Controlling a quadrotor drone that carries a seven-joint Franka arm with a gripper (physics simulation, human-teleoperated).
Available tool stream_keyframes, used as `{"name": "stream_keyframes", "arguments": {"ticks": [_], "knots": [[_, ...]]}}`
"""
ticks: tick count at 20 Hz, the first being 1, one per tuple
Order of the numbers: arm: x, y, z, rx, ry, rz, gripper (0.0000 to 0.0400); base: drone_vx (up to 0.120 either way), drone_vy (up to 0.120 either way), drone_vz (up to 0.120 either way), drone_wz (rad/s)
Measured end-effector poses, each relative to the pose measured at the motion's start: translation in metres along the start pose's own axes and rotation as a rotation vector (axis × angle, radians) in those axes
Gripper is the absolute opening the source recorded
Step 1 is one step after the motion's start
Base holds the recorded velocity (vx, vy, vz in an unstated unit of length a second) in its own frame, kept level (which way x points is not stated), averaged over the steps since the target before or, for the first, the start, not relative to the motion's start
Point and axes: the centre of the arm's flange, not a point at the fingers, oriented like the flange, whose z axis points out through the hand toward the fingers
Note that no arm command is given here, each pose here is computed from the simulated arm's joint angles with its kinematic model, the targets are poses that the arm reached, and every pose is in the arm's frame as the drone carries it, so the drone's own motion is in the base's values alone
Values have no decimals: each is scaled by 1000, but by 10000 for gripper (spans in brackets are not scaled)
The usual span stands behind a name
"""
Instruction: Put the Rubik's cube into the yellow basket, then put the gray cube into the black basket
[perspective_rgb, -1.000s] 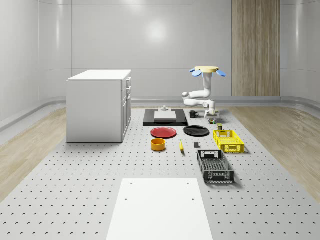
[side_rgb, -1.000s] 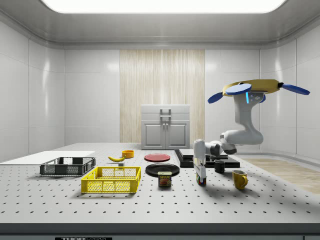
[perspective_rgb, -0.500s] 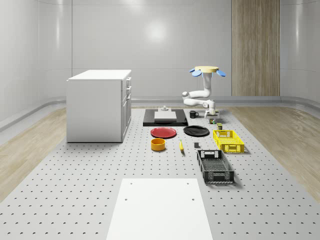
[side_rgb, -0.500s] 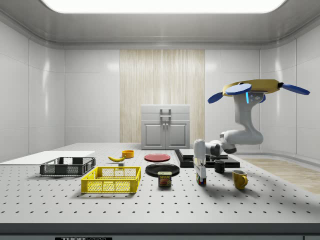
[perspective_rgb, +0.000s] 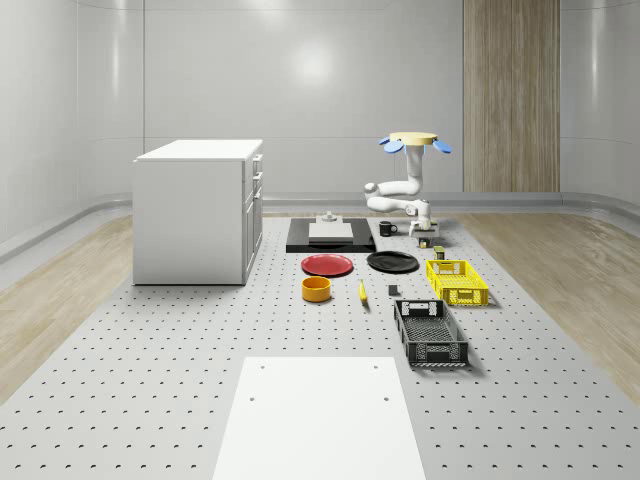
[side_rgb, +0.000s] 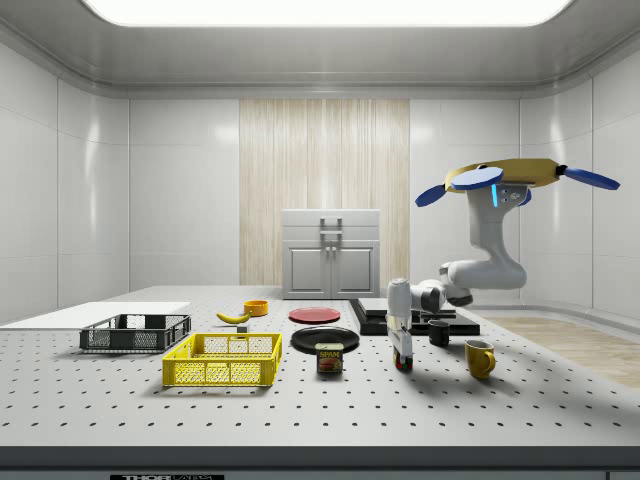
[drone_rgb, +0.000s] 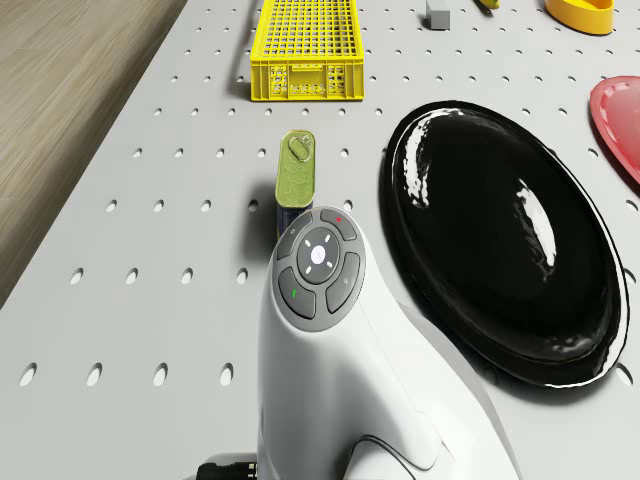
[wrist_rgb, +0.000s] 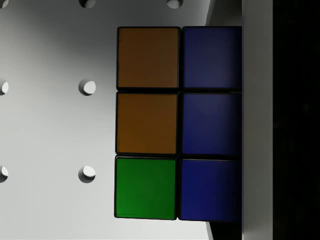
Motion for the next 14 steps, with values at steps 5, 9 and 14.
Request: {"name": "stream_keyframes", "arguments": {"ticks": [5, 9, 14], "knots": [[0, 0, -6, 0, 0, 5, 287, 0, 0, 0, 0], [0, 0, -20, -1, 1, 12, 287, 0, 0, 60, 0], [0, 0, -36, -1, 2, 17, 287, 0, 0, 120, 0]]}}
